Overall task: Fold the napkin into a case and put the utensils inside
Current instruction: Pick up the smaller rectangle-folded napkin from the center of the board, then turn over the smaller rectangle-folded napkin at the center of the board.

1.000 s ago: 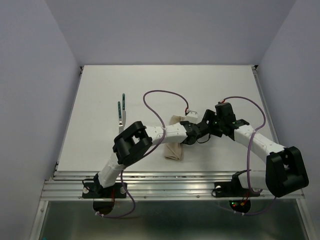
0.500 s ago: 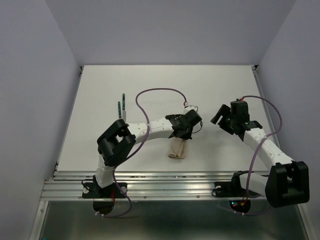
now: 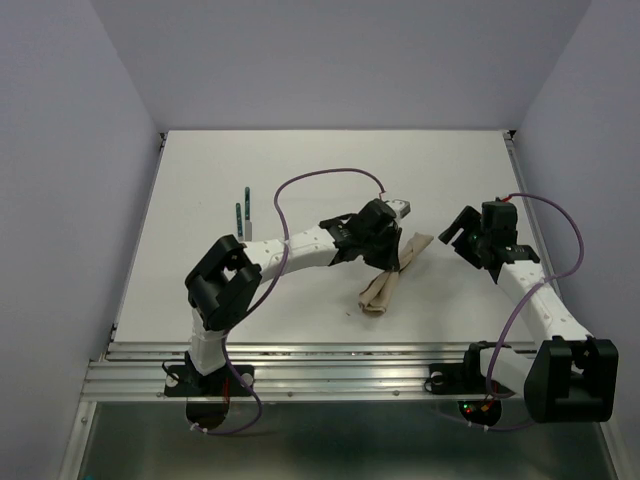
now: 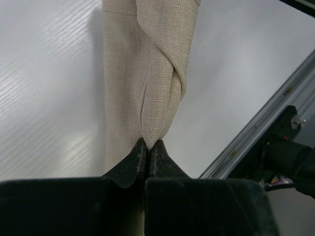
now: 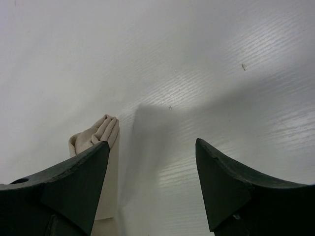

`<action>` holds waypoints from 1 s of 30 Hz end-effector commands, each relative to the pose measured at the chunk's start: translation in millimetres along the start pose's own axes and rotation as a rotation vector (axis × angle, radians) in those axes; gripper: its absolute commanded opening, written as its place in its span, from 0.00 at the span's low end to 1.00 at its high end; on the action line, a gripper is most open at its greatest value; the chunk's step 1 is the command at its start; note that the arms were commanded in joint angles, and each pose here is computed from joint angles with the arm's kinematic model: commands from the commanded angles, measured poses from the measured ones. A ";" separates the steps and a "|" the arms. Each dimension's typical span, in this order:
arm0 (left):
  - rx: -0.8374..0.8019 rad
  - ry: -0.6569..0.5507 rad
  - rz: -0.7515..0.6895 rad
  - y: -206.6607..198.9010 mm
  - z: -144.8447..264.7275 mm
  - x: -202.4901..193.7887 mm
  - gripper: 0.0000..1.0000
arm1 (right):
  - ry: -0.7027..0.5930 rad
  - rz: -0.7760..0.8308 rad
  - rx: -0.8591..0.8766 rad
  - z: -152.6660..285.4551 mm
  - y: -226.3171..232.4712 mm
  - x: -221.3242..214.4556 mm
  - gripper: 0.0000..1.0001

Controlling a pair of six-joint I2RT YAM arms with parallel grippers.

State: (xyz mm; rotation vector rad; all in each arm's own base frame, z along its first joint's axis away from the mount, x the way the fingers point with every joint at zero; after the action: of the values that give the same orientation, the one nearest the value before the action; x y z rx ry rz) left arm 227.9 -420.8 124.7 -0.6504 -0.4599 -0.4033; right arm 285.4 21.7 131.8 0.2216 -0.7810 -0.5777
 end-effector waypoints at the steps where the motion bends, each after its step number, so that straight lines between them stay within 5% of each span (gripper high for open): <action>1: -0.201 -0.002 -0.039 -21.2 5.4 13.3 0.00 | -0.029 0.001 0.008 5.2 -2.0 8.6 0.76; 13: -0.464 0.100 0.005 -9.0 -18.2 7.1 0.00 | -0.038 0.001 0.009 7.2 -1.8 13.4 0.76; 24: -0.469 0.108 0.055 25.6 -25.1 10.5 0.00 | -0.032 0.015 0.003 6.7 -1.8 14.6 0.76; 30: -0.452 0.103 0.076 44.1 -24.1 10.2 0.14 | 0.016 0.057 0.066 6.8 6.6 9.0 0.76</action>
State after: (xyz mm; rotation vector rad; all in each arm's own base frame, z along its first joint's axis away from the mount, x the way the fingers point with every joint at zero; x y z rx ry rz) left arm 261.2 -412.2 85.0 -1.0357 -0.2261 -0.4476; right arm 281.6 19.0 129.5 0.2264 -0.7601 -0.5551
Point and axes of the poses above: each gripper's point midway between its finger pads, its own z axis back along the fingers, its own y axis along the line the jaws close on, x = y × z, the point moved 3 cm from there along z, back along the fingers, and after that the axes turned 3 degrees about z, right-handed, at the moved point
